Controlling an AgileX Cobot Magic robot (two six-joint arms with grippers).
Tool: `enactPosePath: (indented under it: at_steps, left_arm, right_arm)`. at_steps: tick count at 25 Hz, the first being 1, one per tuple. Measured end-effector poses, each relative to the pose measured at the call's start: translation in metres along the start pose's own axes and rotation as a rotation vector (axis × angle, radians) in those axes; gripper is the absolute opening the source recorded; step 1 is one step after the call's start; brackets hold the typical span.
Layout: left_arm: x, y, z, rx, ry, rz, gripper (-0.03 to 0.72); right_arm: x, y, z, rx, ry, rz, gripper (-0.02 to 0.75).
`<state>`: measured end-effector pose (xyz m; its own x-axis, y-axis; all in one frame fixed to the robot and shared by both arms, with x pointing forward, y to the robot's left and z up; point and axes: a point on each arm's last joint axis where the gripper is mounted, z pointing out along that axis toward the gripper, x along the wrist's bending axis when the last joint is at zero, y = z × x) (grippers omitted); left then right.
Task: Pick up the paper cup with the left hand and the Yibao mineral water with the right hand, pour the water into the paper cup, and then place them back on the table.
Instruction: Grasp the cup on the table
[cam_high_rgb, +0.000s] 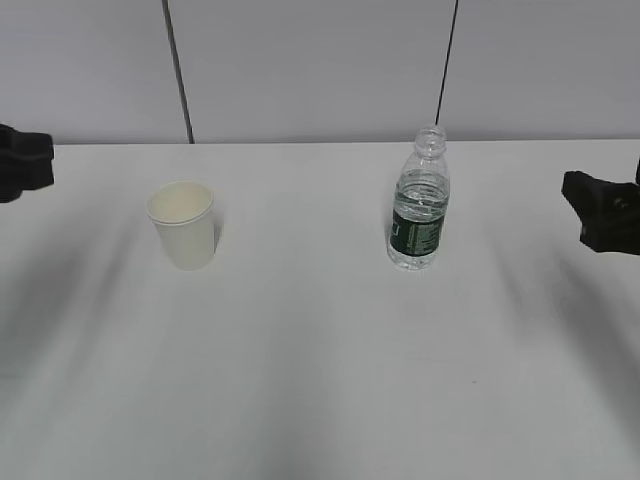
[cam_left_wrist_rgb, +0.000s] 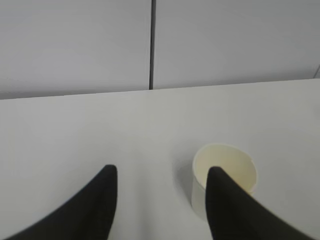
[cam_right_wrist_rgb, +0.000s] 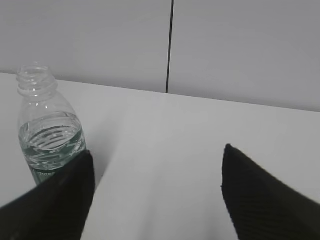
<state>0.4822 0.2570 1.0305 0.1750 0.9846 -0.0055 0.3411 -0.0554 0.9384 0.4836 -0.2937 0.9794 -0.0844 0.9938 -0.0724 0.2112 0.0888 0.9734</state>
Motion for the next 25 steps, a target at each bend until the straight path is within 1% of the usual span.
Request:
enactPosePath:
  at_steps: [4,9,13,17,21,25]
  left_arm:
    - [-0.007,-0.017,0.0,-0.044,-0.026,0.014,0.359]
    - [-0.009,-0.037,-0.001,-0.099,-0.039,0.008,0.359]
    - [-0.009,-0.059,0.005,-0.067,-0.039,-0.037,0.351]
    - [-0.01,-0.076,0.019,-0.033,-0.041,-0.043,0.326]
    - [-0.014,-0.09,0.032,-0.023,-0.081,-0.005,0.302]
    - [-0.022,-0.098,0.04,-0.056,-0.171,0.058,0.276]
  right_arm:
    - [0.0,-0.001,0.002,-0.017,0.003,0.0,0.585]
    - [0.001,-0.007,0.006,0.0,0.005,0.003,0.585]
    - [0.002,-0.015,0.012,0.023,0.017,0.003,0.585]
    - [0.006,-0.019,0.018,-0.016,0.056,-0.015,0.585]
    - [0.009,-0.027,0.024,-0.043,0.091,-0.001,0.585]
    - [0.012,-0.032,0.029,-0.074,0.117,0.013,0.585]
